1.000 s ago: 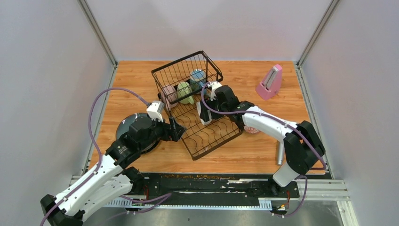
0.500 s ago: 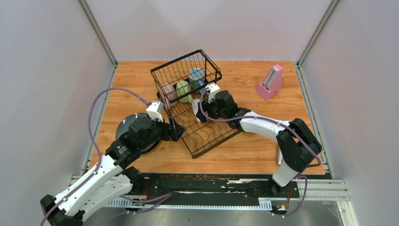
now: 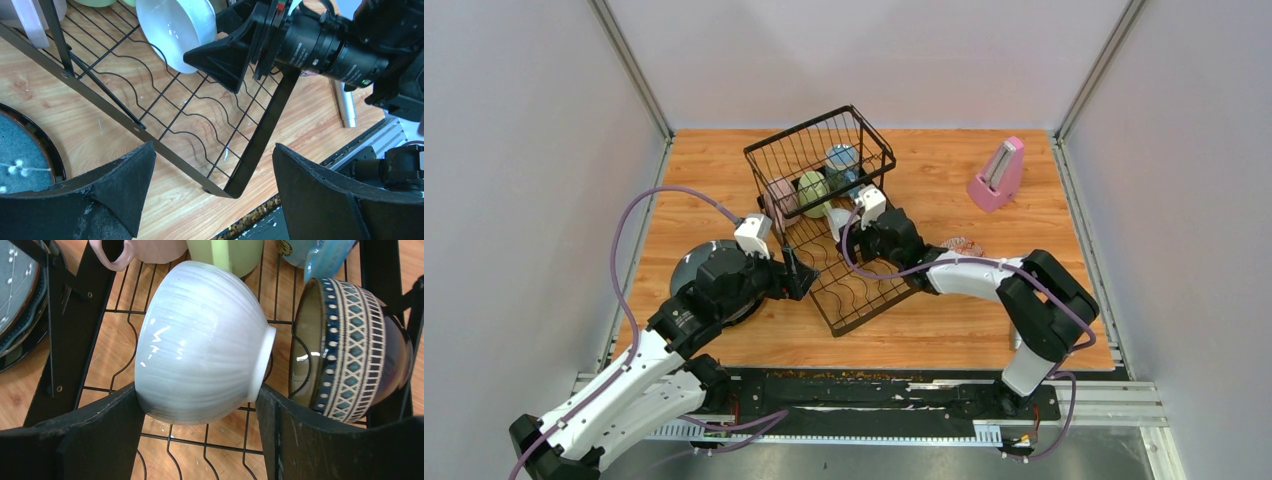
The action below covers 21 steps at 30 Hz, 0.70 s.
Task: Load the mixed dishes into the dish rack
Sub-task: Insert the bowl into the dish rack.
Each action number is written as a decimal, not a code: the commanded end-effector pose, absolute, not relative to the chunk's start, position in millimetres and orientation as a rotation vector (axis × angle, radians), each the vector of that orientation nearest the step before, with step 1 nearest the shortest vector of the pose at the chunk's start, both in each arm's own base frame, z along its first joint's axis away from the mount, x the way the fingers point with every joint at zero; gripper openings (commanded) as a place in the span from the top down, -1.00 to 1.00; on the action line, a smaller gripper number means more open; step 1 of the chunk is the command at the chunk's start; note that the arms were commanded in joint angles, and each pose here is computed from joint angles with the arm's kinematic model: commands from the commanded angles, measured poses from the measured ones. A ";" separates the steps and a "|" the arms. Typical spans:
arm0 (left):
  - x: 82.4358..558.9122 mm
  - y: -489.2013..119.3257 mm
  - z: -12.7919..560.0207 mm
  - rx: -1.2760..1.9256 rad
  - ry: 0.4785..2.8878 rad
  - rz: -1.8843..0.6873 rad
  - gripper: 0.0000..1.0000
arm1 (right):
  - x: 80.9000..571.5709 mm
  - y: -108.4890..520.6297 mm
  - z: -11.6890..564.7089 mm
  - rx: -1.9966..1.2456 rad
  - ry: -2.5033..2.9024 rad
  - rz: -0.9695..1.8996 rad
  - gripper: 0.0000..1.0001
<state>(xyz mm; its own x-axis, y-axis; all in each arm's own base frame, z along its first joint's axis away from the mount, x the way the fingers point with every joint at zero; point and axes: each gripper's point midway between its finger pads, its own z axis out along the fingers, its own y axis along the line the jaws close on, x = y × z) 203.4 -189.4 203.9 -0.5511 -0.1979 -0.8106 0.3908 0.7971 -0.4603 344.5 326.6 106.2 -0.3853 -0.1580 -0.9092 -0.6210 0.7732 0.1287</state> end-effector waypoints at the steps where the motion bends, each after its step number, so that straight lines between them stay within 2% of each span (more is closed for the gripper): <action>1: 205.8 -190.4 222.2 0.126 1.965 -0.795 -0.86 | 338.2 325.3 87.7 -0.684 1.894 0.472 -0.23; 8: 206.0 -190.3 221.4 0.128 1.965 -0.792 -0.86 | 326.6 327.7 92.2 -0.696 1.907 0.527 -0.76; 13: 205.8 -191.4 221.3 0.131 1.966 -0.797 -0.86 | 326.1 326.1 102.2 -0.664 1.927 0.531 -0.87; 21: 204.4 -190.8 220.1 0.127 1.966 -0.803 -0.86 | 320.5 322.6 118.5 -0.633 1.919 0.560 -0.87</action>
